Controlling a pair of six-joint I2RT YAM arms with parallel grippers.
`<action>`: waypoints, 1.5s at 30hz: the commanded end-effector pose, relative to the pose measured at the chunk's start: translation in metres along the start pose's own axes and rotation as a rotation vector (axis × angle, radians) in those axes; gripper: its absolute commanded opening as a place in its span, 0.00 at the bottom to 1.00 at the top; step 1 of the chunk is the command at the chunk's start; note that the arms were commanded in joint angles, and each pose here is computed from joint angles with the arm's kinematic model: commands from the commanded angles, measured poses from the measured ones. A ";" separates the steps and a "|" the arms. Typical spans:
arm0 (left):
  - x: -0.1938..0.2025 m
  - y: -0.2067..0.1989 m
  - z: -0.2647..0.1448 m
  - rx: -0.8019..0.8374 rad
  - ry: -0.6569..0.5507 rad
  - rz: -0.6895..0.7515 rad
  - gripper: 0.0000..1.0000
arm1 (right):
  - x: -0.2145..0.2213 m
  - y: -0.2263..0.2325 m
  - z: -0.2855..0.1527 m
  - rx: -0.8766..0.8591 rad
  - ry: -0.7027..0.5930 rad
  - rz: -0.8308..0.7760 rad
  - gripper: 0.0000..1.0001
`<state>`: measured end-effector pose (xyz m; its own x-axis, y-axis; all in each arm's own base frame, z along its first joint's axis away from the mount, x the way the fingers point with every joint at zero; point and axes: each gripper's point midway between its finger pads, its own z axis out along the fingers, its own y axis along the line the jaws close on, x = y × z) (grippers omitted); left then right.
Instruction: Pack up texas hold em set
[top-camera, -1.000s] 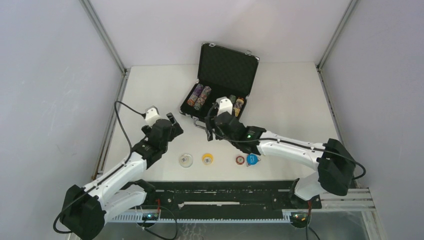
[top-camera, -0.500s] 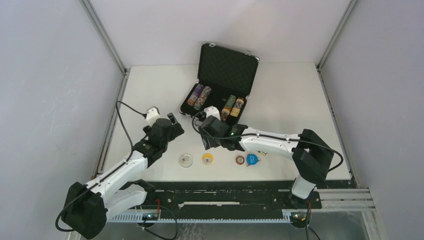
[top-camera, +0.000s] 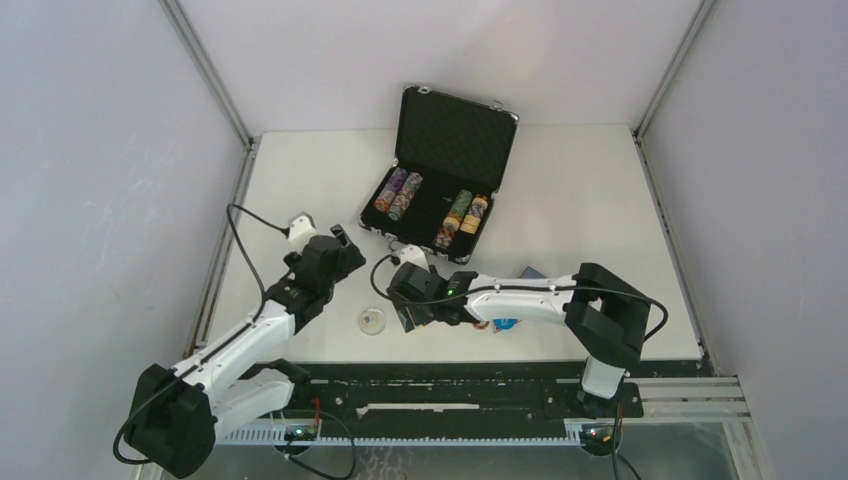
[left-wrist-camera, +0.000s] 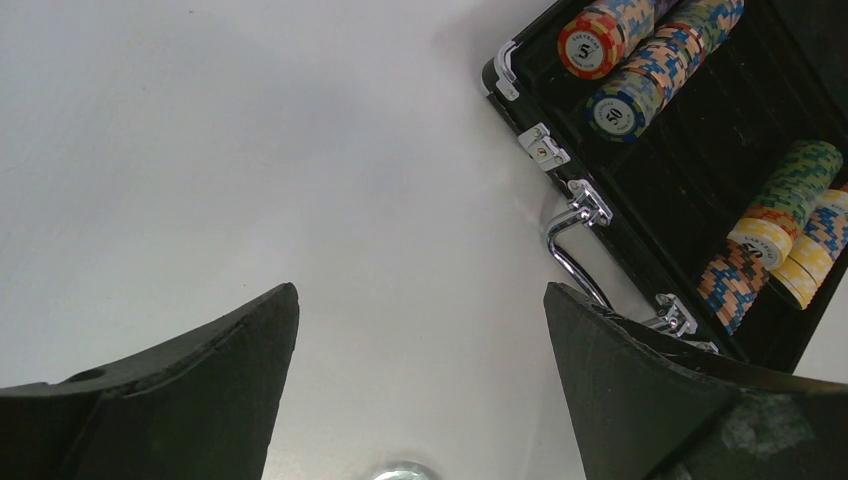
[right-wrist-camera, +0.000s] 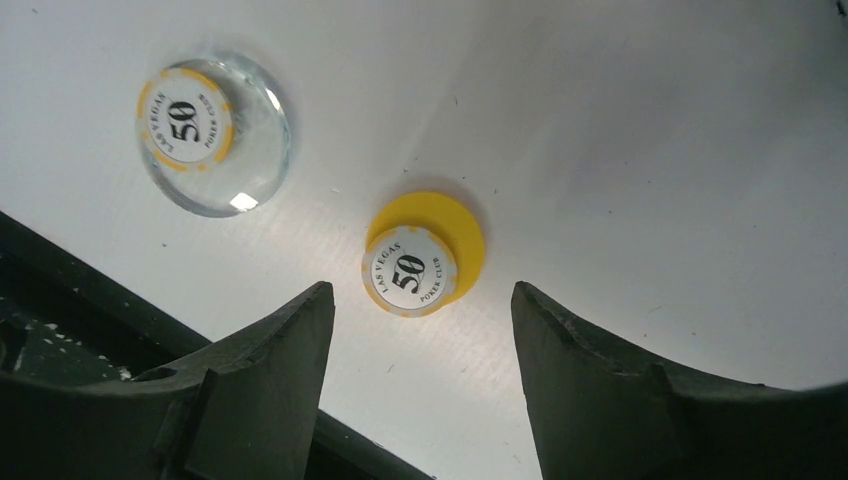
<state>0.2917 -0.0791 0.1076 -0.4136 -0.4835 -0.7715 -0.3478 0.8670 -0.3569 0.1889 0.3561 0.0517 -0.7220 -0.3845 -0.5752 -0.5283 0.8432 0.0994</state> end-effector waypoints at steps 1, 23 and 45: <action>-0.004 -0.003 0.000 0.016 -0.016 -0.031 0.97 | 0.006 0.002 0.003 0.002 0.007 0.025 0.73; -0.025 -0.003 -0.016 0.038 -0.175 -0.108 0.92 | -0.021 0.039 0.014 -0.031 -0.095 0.082 0.81; -0.026 0.001 -0.013 0.004 -0.181 -0.050 0.93 | 0.004 0.030 0.019 0.045 -0.056 0.057 0.78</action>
<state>0.2879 -0.0694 0.1193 -0.2887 -0.4940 -0.8201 -0.3708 0.8474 -0.3800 0.1744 0.3756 0.0299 -0.7222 -0.3470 -0.5983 -0.4874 0.8691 0.0842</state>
